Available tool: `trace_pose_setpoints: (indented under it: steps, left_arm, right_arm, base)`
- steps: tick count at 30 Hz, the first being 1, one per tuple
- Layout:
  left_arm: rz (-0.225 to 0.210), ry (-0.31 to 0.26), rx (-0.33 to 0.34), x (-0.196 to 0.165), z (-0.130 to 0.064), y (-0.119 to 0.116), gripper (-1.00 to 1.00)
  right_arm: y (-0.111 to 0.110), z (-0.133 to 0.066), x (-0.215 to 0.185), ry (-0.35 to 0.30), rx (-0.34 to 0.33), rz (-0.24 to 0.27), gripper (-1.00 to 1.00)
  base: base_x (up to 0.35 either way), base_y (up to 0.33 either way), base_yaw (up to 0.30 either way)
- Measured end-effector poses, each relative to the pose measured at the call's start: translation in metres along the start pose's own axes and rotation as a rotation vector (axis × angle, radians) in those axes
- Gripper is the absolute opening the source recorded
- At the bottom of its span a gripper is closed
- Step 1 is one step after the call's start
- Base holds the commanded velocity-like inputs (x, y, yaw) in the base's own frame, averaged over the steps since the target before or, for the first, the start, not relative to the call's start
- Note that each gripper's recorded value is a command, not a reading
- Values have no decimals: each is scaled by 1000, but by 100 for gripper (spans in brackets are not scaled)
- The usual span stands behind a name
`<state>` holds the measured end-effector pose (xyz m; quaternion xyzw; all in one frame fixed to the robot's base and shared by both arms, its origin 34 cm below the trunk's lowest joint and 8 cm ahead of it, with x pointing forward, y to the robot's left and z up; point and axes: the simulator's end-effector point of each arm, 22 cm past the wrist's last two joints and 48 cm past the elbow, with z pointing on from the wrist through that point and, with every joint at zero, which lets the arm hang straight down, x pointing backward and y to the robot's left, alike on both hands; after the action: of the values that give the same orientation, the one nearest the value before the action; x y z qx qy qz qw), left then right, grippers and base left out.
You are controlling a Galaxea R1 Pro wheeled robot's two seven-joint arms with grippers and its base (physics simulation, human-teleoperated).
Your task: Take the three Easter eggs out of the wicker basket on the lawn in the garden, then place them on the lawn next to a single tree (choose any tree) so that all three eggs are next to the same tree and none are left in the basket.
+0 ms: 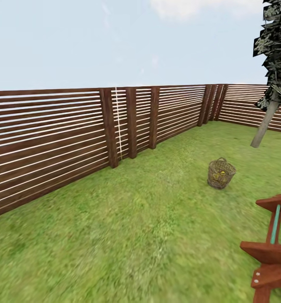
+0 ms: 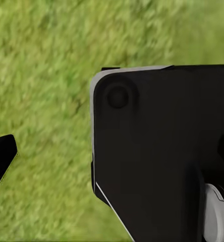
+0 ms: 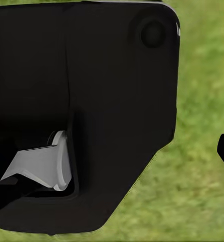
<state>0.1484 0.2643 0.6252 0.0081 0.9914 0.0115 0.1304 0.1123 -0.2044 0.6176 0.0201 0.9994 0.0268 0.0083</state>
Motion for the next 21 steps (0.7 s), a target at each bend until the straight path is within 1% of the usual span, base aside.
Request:
trace_pose_setpoints:
  steps: [21]
  left_arm:
    - [0,0,0,0,0,0,100]
  right_arm:
    - [0,0,0,0,1,3,100]
  base:
    - [308,105,0]
